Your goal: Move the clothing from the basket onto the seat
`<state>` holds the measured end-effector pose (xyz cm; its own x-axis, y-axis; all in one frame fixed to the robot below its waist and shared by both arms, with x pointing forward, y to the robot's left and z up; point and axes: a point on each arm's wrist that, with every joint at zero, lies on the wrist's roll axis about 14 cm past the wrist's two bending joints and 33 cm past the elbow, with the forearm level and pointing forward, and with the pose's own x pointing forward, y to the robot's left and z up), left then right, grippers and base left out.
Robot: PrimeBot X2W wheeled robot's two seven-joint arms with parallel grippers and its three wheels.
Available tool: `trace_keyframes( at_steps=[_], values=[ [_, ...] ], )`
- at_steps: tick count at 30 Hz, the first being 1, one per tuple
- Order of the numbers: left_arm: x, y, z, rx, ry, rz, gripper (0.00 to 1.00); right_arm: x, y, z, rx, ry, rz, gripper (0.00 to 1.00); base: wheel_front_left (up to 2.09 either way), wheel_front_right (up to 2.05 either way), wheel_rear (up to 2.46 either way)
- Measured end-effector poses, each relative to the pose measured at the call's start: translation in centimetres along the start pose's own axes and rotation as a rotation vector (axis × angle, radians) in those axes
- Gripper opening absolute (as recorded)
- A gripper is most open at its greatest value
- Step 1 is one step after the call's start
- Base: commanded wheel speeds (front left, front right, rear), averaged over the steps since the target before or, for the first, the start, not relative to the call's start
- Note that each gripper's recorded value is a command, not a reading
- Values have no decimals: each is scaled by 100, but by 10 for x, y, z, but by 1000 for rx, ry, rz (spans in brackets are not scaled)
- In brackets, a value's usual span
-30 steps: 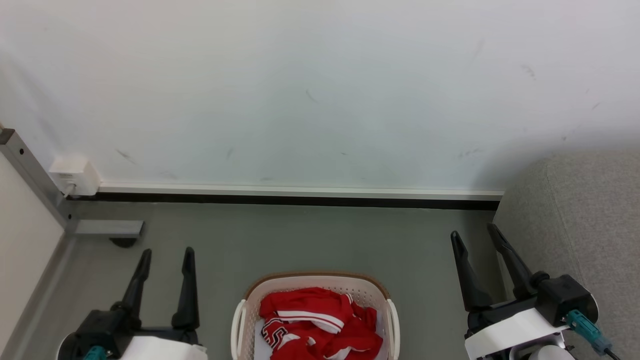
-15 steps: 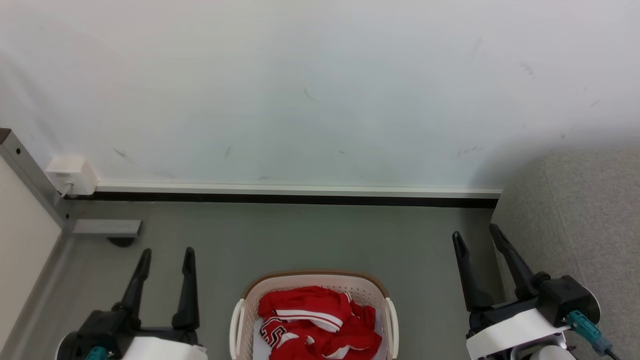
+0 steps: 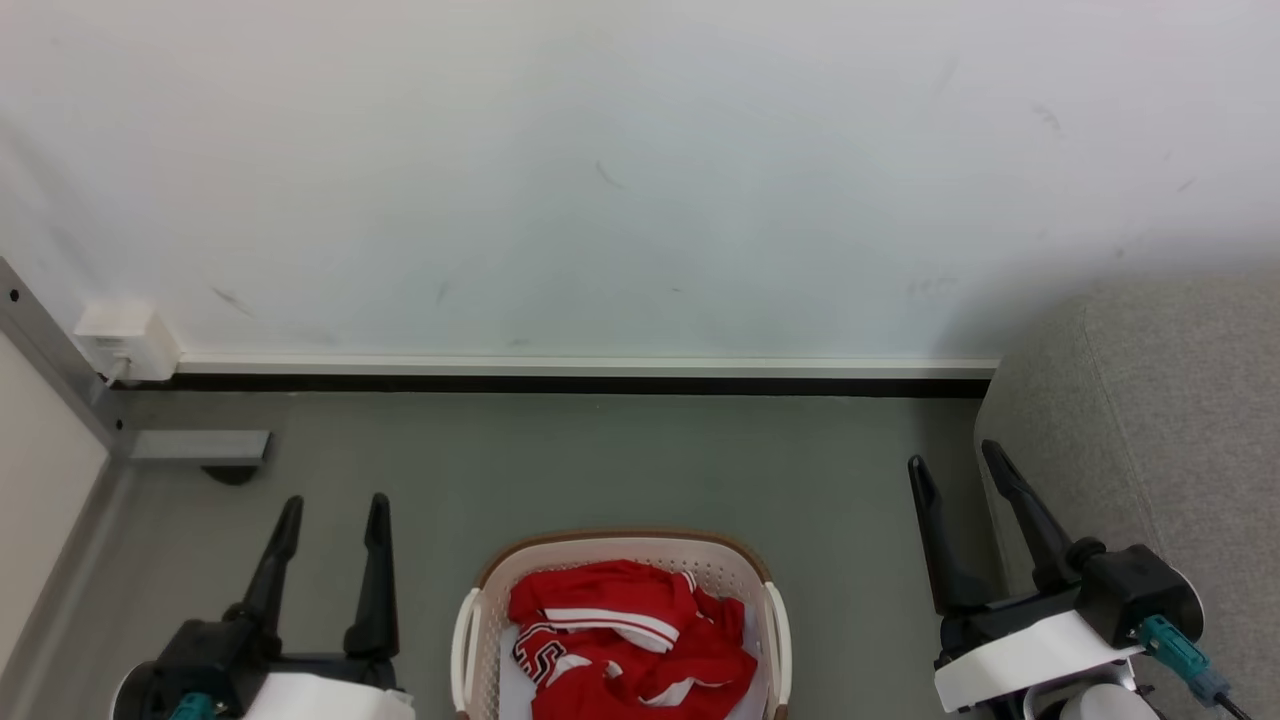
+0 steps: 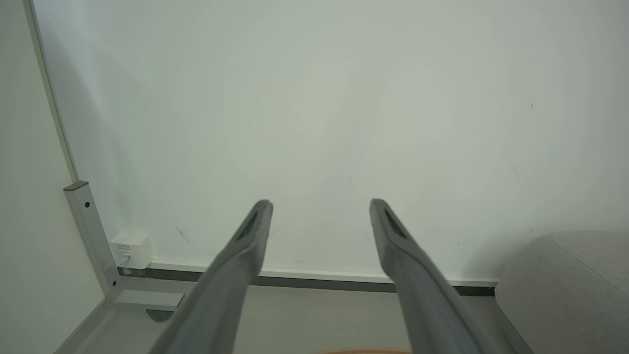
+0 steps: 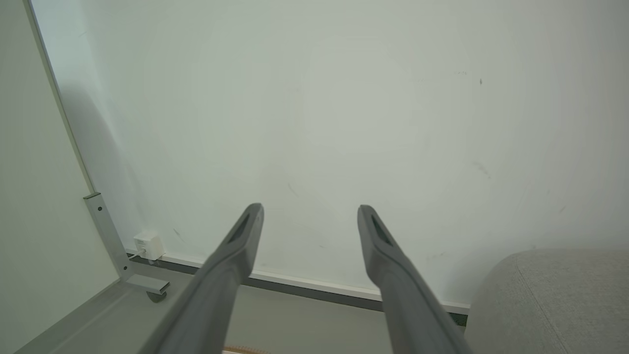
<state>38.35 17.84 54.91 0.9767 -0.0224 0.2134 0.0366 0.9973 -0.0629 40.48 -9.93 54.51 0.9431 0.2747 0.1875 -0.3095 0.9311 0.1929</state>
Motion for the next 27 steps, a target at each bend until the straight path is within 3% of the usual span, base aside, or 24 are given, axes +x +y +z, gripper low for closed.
trace_keyframes(
  at_steps=[16, 27],
  values=[
    [39, -13, -29, -21, 45, -54, 100, 32, -30, 1, -7, -32, -51, 100, 0, 0, 0],
    [71, -27, -79, -39, 136, -109, 100, 53, -57, -8, -36, -43, -94, 100, 0, 0, 0]
  ],
)
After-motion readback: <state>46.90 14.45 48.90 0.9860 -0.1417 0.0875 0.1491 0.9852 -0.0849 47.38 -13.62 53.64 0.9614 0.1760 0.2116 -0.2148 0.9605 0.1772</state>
